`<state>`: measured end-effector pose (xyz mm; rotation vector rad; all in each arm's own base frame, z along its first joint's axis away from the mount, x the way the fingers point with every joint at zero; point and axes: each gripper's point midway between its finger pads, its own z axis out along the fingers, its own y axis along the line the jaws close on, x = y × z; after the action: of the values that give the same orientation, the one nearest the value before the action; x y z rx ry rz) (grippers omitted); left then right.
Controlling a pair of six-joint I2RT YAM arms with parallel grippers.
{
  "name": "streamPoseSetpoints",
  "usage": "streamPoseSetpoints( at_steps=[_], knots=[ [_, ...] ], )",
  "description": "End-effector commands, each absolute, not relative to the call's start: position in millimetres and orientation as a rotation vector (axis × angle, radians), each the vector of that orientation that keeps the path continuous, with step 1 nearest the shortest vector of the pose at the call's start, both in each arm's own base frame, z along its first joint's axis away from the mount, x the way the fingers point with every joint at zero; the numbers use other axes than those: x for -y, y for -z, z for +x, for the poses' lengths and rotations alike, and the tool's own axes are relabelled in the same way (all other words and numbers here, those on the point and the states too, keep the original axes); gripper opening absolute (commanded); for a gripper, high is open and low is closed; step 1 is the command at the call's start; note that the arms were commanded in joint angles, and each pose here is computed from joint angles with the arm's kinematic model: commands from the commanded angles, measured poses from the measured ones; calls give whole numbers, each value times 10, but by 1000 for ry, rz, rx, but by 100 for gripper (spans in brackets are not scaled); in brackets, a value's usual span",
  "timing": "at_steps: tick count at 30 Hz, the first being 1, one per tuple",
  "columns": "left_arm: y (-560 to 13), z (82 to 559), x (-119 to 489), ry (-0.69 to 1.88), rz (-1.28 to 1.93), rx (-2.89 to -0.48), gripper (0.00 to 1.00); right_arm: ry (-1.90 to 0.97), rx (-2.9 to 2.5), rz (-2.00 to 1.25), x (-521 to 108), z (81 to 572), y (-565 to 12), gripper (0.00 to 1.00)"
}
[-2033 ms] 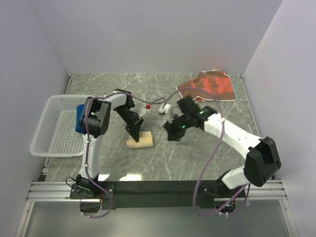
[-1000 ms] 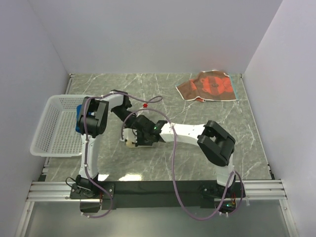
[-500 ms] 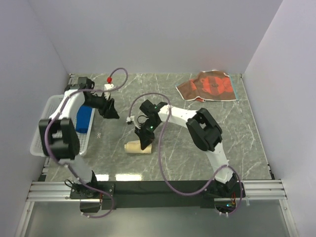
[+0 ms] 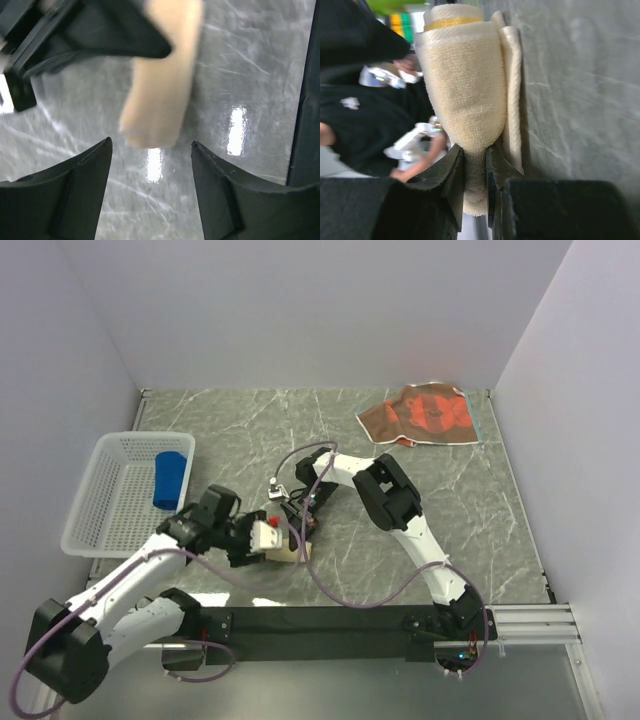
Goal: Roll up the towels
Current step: Roll the towel
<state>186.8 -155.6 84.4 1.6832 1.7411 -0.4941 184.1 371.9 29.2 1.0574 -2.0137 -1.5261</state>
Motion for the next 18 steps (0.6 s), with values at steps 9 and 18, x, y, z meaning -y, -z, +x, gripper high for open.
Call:
streamPoseSetpoints(
  at_steps=[9, 18],
  knots=[
    [-650, 1822, 2120, 250, 1865, -1423, 77, 1348, 2052, 989, -3456, 1913, 316, 0],
    [-278, 1953, 2203, 173, 1960, -1490, 60, 1374, 2043, 976, -3455, 1912, 243, 3]
  ],
)
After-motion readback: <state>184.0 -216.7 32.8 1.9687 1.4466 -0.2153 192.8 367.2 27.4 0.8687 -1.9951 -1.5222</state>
